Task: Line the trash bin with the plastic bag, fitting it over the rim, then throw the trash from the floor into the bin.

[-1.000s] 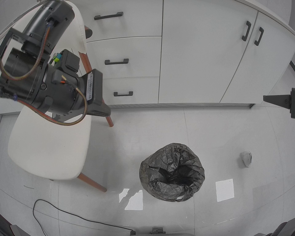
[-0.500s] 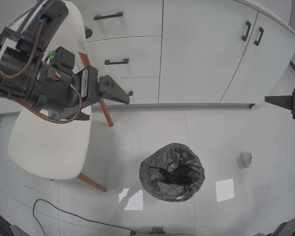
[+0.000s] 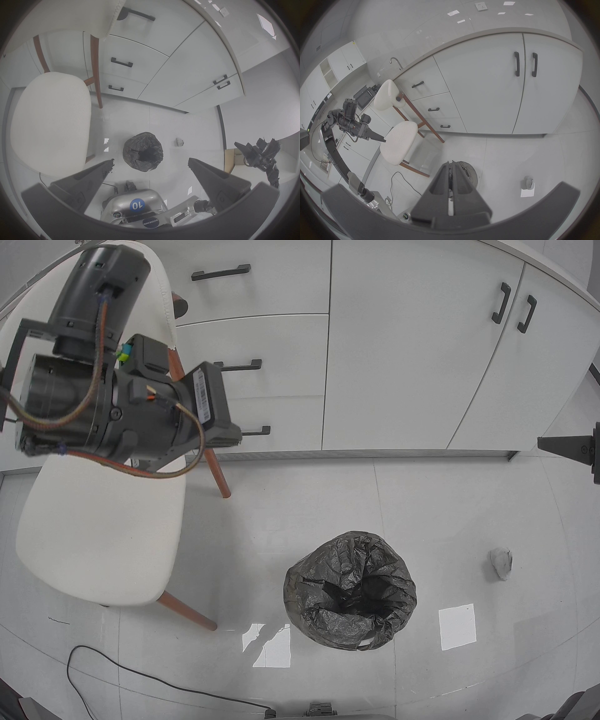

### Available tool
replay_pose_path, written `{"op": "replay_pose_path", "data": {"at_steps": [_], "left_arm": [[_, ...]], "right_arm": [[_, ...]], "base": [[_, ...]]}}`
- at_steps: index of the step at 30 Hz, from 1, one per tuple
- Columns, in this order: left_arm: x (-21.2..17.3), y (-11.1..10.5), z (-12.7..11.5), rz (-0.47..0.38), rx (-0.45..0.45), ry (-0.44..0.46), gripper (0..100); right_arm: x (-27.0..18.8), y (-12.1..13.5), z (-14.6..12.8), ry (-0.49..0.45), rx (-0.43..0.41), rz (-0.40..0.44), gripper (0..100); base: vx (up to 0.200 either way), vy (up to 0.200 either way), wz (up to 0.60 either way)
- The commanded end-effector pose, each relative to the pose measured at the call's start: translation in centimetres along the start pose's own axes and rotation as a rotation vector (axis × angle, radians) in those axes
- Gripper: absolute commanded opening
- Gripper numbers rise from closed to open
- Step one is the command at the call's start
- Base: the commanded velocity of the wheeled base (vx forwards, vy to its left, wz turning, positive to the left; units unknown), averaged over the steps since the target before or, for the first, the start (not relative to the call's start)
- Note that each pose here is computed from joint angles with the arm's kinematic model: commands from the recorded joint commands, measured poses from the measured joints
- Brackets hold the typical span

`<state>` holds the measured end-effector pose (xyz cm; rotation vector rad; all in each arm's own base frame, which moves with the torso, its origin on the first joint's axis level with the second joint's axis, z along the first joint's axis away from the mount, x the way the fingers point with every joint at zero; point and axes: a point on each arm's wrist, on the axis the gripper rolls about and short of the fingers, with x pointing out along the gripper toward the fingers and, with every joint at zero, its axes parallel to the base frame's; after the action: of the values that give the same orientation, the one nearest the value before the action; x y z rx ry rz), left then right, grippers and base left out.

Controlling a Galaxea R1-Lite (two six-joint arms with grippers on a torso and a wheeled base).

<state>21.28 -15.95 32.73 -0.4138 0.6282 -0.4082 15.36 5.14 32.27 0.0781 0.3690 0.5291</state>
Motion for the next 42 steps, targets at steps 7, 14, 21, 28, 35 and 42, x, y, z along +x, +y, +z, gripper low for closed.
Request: {"op": "replay_pose_path", "data": {"at_steps": [7, 14, 21, 28, 35, 42], "left_arm": [[6.0, 0.7, -3.7, 0.084, 0.186, 0.286, 0], [14.5, 0.9, -6.3, 0.068, 0.204, 0.482, 0], [20.8, 2.4, -7.6, -0.184, 0.14, 0.634, 0], [26.3, 4.4, -10.1, -0.211, 0.166, 0.63, 0], [27.9, 6.8, -10.3, -0.398, 0.078, 0.676, 0], [28.1, 7.8, -11.2, -0.436, 0.054, 0.701, 0]], "right_arm": [[1.6, -0.6, -2.5, 0.101, 0.028, -0.001, 0], [4.1, -1.6, -5.8, 0.188, 0.061, -0.008, 0], [6.4, -2.4, -7.9, 0.166, 0.058, 0.044, 0], [7.5, -2.8, -8.3, 0.19, 0.07, 0.04, 0], [7.8, -3.0, -8.5, 0.204, 0.076, 0.034, 0], [7.9, -3.0, -8.7, 0.21, 0.079, 0.035, 0]], "base": [[0.0, 0.0, 0.0], [0.0, 0.0, 0.0], [0.0, 0.0, 0.0], [0.0, 0.0, 0.0], [0.0, 0.0, 0.0], [0.0, 0.0, 0.0]]}}
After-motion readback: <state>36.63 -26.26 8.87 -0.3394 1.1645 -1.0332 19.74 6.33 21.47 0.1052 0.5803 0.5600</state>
